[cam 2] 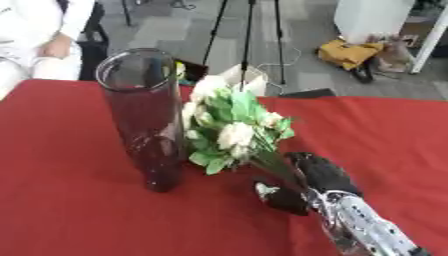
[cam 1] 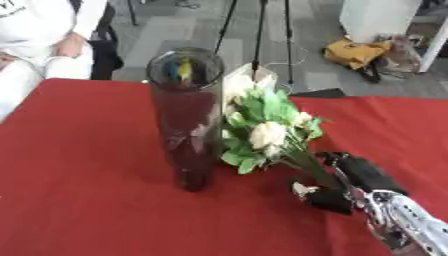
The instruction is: Arrange flowers into the vase.
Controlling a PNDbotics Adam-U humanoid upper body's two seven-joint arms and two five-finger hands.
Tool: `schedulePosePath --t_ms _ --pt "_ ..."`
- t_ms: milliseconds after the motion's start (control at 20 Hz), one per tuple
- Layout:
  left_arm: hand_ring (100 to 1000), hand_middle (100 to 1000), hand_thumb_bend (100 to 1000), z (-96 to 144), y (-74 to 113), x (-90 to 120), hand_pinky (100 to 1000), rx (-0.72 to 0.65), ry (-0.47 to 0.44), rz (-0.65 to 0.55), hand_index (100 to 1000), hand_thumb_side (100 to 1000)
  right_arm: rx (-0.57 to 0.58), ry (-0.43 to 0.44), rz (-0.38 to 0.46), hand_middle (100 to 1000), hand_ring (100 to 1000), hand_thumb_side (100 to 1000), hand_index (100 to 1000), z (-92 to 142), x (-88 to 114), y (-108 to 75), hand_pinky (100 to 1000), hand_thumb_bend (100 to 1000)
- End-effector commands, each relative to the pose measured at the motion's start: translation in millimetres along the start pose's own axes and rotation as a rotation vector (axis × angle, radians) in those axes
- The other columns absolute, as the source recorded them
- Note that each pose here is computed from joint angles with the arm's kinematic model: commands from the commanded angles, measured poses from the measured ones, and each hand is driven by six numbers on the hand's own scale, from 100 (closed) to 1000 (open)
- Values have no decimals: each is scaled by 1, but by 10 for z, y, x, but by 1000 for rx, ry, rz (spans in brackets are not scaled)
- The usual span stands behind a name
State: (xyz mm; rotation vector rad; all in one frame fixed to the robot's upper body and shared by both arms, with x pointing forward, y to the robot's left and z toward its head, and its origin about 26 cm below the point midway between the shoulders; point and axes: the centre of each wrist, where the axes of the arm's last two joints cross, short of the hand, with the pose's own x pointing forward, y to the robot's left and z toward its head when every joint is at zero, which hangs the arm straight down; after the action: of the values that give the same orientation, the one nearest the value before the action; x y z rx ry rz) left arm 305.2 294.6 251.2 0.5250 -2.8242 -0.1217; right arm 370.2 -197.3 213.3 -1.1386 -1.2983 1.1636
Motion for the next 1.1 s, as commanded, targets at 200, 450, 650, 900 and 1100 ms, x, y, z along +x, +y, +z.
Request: schedulePosePath --t_ms 200,450,650,900,1100 --pt "943 940 100 -44 37 44 842 1 -26 -16 904 1000 -52 0 15 831 895 897 973 68 -53 -164 720 402" --pt "944 939 100 -54 15 48 843 -1 -28 -6 904 1000 -51 12 18 834 895 891 975 43 -87 -191 721 431" --pt "944 939 100 -66 1 53 843 -4 -31 2 904 1000 -53 45 47 837 895 888 975 -47 -169 -192 720 434" --pt "944 939 100 -76 -13 57 843 -11 -34 10 904 1000 -80 82 89 835 894 890 973 -132 -276 -238 719 428" --pt "944 939 100 -78 -20 58 843 -14 -34 14 903 1000 -71 84 92 816 877 881 965 -169 -303 -240 699 425"
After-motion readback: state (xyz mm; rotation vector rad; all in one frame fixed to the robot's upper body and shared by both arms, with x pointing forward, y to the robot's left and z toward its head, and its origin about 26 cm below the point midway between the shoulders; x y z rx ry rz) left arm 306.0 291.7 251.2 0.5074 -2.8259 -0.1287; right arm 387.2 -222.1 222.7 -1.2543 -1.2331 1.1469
